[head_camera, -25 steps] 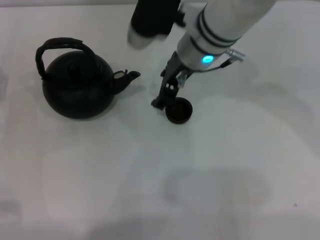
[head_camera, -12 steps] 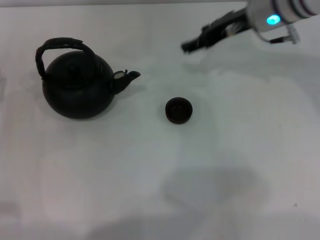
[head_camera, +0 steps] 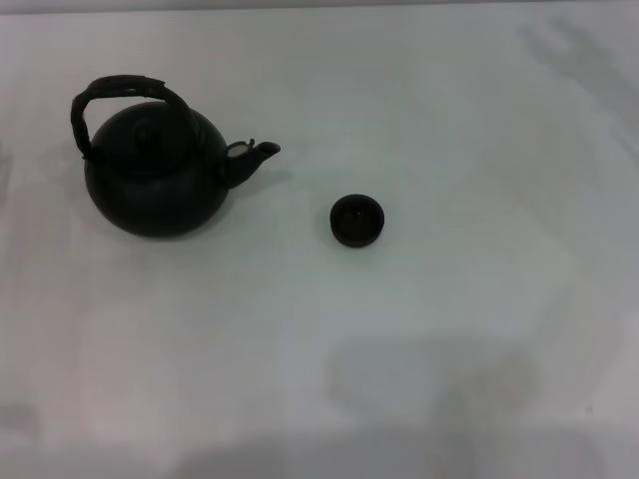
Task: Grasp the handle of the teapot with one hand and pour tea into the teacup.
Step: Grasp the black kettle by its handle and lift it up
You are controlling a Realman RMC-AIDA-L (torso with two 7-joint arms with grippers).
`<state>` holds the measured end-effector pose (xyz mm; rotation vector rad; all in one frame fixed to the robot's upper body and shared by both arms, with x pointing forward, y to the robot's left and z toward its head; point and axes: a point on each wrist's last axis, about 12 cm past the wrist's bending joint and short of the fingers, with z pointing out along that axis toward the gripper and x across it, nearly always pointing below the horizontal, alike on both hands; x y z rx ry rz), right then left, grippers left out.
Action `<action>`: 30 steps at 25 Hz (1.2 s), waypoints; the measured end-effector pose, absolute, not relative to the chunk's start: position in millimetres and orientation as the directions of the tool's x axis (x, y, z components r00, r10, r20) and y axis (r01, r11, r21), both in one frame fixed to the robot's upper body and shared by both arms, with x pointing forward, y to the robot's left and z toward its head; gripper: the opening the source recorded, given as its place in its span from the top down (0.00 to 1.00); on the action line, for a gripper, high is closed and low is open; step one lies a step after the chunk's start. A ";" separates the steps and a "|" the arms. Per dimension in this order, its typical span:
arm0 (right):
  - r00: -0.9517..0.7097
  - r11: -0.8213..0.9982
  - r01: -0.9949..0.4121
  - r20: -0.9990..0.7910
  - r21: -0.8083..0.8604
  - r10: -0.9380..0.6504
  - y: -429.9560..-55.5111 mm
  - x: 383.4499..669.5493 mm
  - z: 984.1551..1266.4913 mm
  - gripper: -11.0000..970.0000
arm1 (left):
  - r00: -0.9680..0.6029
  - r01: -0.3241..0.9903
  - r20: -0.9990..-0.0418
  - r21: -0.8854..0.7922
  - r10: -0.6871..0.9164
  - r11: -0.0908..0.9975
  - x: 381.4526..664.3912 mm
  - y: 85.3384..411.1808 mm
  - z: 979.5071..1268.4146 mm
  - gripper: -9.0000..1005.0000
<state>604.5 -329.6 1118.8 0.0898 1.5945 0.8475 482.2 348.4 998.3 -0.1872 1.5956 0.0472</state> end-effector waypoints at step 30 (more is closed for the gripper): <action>0.059 0.994 0.041 -0.994 0.098 0.096 -347.4 595.9 1065.9 0.14 | -0.050 0.083 -0.999 -0.026 -0.021 0.996 426.3 329.5 984.2 0.19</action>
